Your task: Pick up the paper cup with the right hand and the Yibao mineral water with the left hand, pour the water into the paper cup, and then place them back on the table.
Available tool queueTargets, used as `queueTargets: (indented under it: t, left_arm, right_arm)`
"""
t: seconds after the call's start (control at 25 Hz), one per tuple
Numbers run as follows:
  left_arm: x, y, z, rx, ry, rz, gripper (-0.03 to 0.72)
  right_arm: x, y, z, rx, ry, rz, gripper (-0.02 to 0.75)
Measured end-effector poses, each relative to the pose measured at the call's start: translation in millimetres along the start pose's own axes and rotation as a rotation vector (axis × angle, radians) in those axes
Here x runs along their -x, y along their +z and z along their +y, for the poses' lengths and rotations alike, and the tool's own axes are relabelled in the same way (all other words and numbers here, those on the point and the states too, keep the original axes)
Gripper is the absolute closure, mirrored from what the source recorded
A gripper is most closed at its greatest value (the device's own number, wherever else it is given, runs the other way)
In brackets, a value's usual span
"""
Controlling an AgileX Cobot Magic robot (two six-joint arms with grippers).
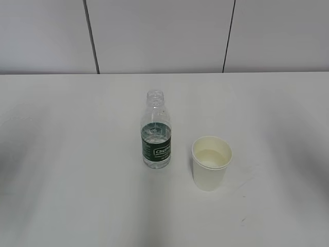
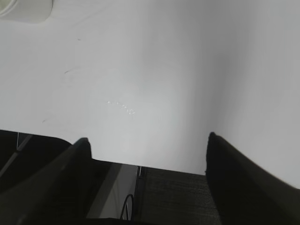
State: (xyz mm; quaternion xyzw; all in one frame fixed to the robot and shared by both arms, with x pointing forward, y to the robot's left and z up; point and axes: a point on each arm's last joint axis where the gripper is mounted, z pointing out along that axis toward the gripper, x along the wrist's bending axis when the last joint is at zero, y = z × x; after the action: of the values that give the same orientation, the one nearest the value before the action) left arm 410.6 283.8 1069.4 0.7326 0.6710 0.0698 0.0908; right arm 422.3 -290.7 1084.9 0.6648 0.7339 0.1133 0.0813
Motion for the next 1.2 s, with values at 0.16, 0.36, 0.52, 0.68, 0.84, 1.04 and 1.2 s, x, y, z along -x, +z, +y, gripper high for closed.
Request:
queueTargets:
  t: [0.16,0.36,0.52,0.68,0.84,1.04,1.2]
  left_arm:
    - [0.3,-12.4,-25.1,0.072,0.001,-0.003,0.209]
    - [0.3,-21.3,-57.1,0.158,0.002,-0.004,0.209]
    - [0.1,-20.4,-82.4,0.212,0.004,-0.004,0.209]
    - [1.7,-10.8,-107.1,0.242,0.000,-0.027,0.209]
    - [2.2,-10.0,-127.8,0.309,0.001,-0.035,0.209]
    - [2.2,-18.9,-149.1,0.444,0.006,-0.036,0.209]
    - [2.2,-24.5,-166.7,0.556,0.010,-0.037,0.217]
  right_arm:
    - [-1.9,-1.0,-25.0,0.016,-0.001,-0.001,0.151]
    - [-4.1,-1.4,-53.7,0.045,-0.002,-0.003,0.151]
    - [-5.7,-0.5,-75.7,0.075,-0.004,-0.006,0.152]
    - [-7.6,-1.9,-99.7,0.129,-0.007,-0.010,0.152]
    - [-9.3,-5.7,-119.0,0.196,-0.012,-0.015,0.152]
    - [-11.1,-8.4,-140.6,0.286,-0.017,-0.021,0.152]
    - [-12.2,-4.9,-156.9,0.336,-0.020,-0.025,0.152]
